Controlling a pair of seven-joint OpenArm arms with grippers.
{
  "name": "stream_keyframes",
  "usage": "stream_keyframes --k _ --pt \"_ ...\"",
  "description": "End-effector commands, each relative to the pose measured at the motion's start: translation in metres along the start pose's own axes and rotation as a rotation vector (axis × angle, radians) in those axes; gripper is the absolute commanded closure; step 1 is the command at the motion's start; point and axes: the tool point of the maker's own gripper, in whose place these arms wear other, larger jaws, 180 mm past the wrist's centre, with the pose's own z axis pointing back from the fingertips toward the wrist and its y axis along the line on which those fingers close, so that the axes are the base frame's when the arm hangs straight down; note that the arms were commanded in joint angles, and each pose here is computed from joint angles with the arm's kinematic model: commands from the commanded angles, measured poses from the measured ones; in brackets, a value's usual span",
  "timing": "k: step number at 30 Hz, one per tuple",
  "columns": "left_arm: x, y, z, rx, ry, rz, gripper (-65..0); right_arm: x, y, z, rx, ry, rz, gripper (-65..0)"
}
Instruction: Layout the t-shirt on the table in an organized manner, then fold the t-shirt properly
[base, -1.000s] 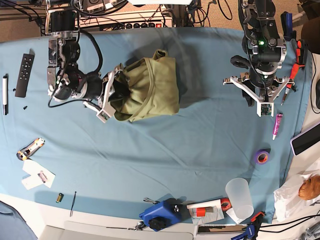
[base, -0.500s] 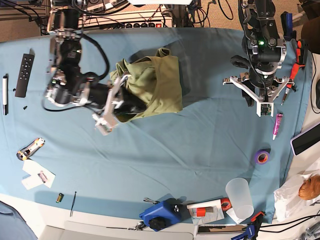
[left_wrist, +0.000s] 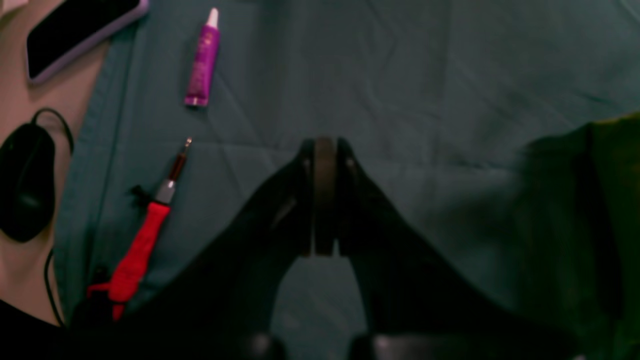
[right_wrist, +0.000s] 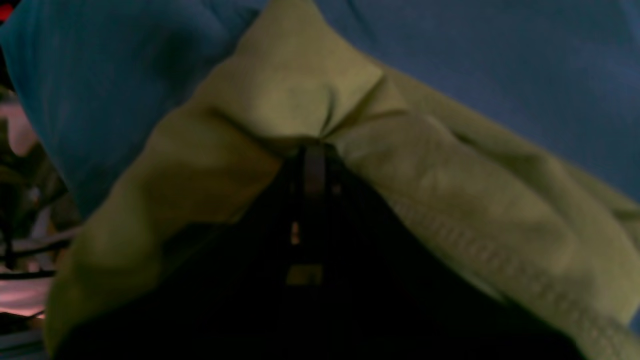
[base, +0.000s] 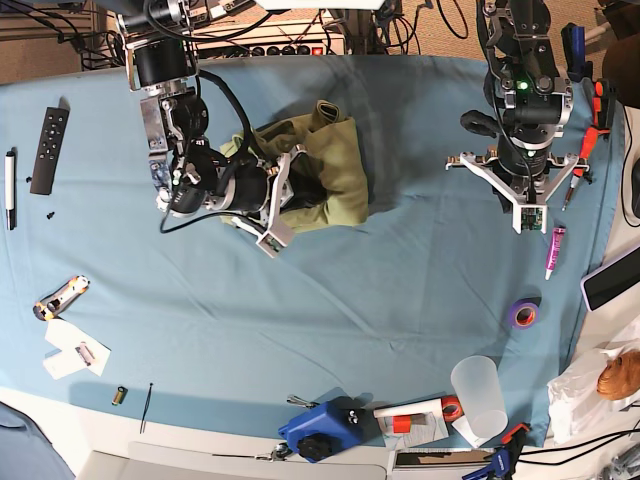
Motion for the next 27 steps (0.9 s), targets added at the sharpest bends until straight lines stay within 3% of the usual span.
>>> stream_keyframes --k 1,6,11,18,27 --pt "0.011 0.003 0.003 0.013 -0.043 -0.008 0.0 0.021 -0.005 0.013 -0.021 -0.053 0.027 0.0" --pt "0.007 0.008 0.004 0.032 -0.034 -0.036 0.0 0.073 -0.015 0.071 -0.148 -0.219 0.119 0.0" --pt "0.006 -0.003 0.005 -0.089 -0.056 -0.169 0.0 0.086 -0.034 0.124 -0.311 -0.285 0.123 0.0" --pt "-0.020 0.007 0.011 -0.109 0.017 -0.231 0.0 0.035 -0.031 0.156 -0.343 -0.292 -0.027 0.0" --pt "-0.091 0.006 0.034 -0.152 0.227 -0.237 0.0 -0.055 -0.019 0.189 -0.445 -0.142 -0.194 0.0"
